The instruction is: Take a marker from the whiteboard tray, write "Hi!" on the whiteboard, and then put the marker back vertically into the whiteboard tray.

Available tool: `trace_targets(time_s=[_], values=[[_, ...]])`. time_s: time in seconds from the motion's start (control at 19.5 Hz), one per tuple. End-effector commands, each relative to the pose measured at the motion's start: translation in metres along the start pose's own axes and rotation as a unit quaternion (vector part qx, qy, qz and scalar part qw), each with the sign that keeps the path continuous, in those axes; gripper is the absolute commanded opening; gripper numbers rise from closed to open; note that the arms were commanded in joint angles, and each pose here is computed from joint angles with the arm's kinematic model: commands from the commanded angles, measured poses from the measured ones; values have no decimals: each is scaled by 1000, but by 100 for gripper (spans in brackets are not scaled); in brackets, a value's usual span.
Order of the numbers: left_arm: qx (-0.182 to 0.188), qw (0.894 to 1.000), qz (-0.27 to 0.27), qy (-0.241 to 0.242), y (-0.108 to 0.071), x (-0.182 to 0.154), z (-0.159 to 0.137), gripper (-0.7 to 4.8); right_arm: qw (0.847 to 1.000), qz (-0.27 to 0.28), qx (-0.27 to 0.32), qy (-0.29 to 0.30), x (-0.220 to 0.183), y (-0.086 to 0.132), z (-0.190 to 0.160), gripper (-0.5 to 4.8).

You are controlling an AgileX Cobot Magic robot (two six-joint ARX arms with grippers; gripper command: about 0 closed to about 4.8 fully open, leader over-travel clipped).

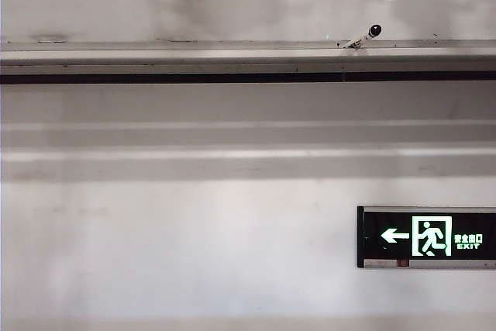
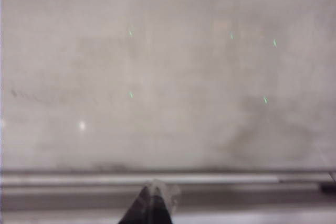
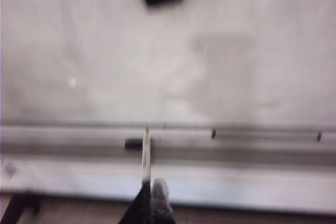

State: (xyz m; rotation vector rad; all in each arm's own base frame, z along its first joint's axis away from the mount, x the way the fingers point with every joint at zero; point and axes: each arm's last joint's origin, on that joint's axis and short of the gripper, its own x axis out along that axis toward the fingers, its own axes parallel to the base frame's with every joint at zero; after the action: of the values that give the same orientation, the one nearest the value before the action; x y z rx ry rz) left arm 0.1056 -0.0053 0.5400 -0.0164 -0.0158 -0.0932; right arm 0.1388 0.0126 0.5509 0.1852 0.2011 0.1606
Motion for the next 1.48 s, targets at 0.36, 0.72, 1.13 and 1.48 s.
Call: trace_targets(time_s=[0.36, 0.72, 1.13, 1.48], values=[[-18, 998, -58, 28, -3, 16, -5, -5, 993, 80, 8, 92, 17, 4, -13, -1], [-14, 991, -126, 36, -17, 32, -7, -5, 987, 115, -23, 110, 34, 12, -16, -1], [-5, 993, -113, 18, -34, 36, -4, -5, 986, 95, -33, 130, 47, 19, -21, -1], [17, 998, -62, 12, -32, 41, -4, -6, 988, 59, -51, 131, 57, 17, -23, -1]])
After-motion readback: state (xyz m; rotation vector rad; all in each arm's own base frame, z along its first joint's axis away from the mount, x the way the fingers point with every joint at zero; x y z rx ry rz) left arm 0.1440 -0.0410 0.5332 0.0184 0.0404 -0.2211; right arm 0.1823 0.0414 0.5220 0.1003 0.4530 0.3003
